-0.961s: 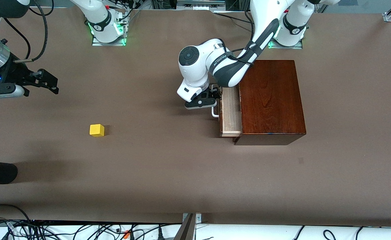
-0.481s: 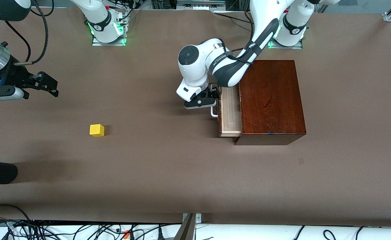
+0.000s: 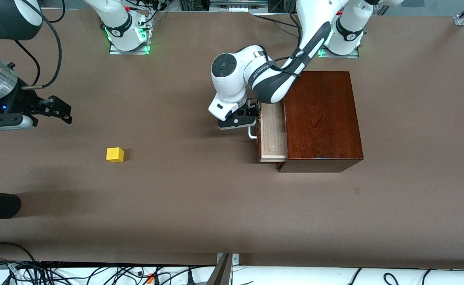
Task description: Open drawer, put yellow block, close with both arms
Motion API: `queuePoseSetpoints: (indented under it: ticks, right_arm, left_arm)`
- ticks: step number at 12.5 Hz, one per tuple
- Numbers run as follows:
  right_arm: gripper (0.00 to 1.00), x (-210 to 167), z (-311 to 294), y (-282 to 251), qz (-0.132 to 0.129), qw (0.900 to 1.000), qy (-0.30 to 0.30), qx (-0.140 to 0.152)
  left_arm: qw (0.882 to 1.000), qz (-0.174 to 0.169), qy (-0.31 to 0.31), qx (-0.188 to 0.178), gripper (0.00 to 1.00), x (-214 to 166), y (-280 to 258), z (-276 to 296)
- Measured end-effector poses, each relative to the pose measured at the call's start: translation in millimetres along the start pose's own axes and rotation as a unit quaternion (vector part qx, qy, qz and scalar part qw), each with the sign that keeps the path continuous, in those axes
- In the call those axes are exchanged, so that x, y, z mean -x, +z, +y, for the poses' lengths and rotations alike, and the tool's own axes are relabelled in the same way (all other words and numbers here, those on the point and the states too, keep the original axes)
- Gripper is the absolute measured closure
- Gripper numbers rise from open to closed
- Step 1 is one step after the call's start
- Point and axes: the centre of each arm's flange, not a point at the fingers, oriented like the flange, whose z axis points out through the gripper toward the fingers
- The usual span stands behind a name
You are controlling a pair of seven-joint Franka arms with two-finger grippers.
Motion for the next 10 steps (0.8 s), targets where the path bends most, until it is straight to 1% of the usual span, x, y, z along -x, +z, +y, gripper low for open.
queuePoseSetpoints:
  ticks: [2, 4, 5, 7, 8, 10]
  right_arm:
    - [0.00, -8, -3, 23, -0.012, 1.000, -0.002, 0.000]
    - [0.00, -24, -7, 78, -0.038, 0.999, -0.006, -0.001]
    - [0.00, -31, -6, 104, -0.046, 0.999, -0.005, 0.000]
    - [0.00, -38, -4, 134, -0.057, 0.998, -0.003, 0.000]
    - [0.00, -40, -4, 143, -0.058, 0.998, -0.003, 0.000]
    - [0.00, -43, -4, 165, -0.064, 0.998, -0.003, 0.000]
  left_arm:
    - [1.000, -0.002, 0.000, -0.004, 0.00, 0, -1, 1]
    - [1.000, -0.015, -0.002, -0.010, 0.00, 2, -7, 4]
    - [1.000, -0.020, 0.002, -0.018, 0.00, 4, -13, 5]
    - [0.999, -0.028, 0.013, -0.035, 0.00, 6, -23, 4]
    - [0.999, -0.029, 0.014, -0.040, 0.00, 4, -29, 2]
    - [0.998, -0.025, 0.025, -0.044, 0.00, -6, -60, -10]
